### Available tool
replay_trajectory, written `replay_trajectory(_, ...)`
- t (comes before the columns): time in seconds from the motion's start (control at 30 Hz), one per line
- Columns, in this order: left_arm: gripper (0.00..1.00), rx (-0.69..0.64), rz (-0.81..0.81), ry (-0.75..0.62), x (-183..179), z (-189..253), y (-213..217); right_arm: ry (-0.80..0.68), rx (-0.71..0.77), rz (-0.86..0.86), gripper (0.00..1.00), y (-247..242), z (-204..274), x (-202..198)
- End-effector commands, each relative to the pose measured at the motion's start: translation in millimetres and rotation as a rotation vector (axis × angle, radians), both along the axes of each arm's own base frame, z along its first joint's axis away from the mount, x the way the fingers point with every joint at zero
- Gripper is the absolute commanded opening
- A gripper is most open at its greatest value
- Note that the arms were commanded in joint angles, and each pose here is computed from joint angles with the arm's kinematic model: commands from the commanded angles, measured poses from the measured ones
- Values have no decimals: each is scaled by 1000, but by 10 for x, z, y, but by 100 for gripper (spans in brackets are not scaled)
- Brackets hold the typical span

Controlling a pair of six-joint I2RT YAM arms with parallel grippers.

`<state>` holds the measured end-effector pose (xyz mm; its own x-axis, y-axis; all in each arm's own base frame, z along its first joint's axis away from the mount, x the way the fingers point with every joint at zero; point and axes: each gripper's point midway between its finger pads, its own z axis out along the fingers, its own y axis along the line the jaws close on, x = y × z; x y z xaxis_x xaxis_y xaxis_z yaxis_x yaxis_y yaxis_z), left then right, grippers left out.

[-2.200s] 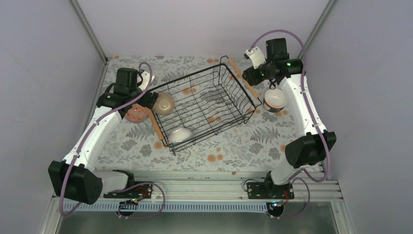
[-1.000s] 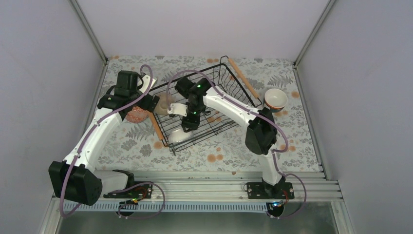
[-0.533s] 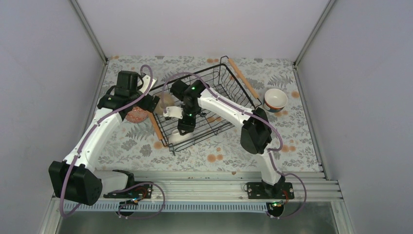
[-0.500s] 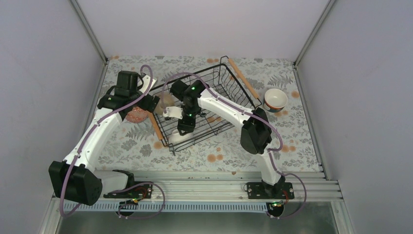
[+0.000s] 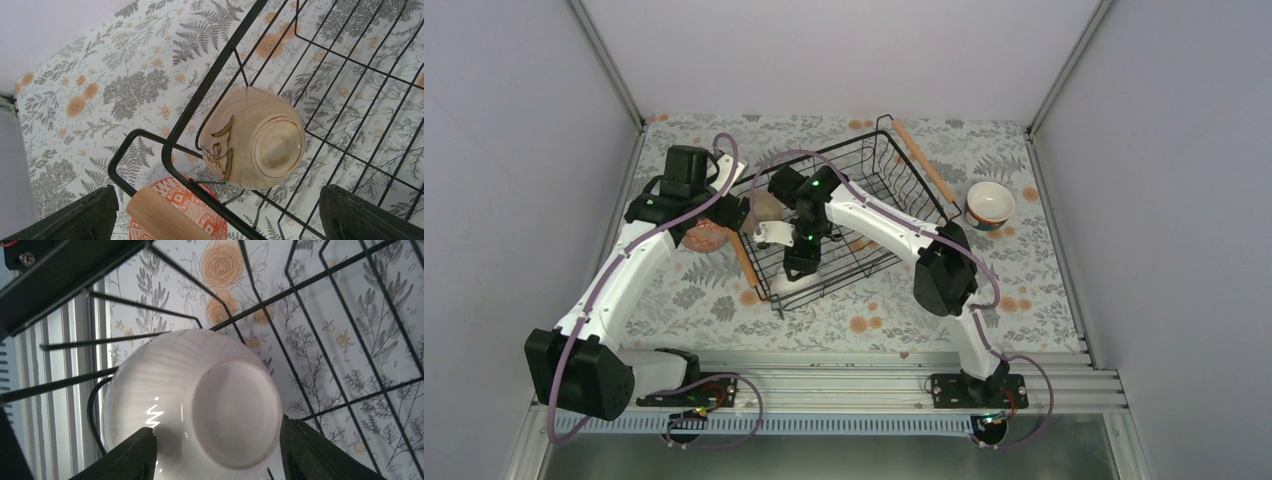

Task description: Unload the bowls from the dish rack

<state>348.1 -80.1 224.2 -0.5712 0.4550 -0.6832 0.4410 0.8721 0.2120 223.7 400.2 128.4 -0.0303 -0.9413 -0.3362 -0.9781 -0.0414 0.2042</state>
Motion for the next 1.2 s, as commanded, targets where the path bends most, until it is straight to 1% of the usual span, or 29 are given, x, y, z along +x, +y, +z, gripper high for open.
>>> replay_trajectory(0.0, 100, -13, 1, 9, -9, -34, -2, -9, 22, 17, 60, 141, -4, 31)
replay_trajectory(0.4, 100, -22, -5, 10, -44, -48, -3, -27, -5, 18, 59, 184, -163, 124)
replay_trajectory(0.6, 100, -28, -8, 11, -57, -55, -8, -74, -11, 11, 59, 184, -139, 218)
replay_trajectory(1.17, 100, -34, -13, 14, -87, -73, -10, -129, -64, -39, 59, -62, -338, 597)
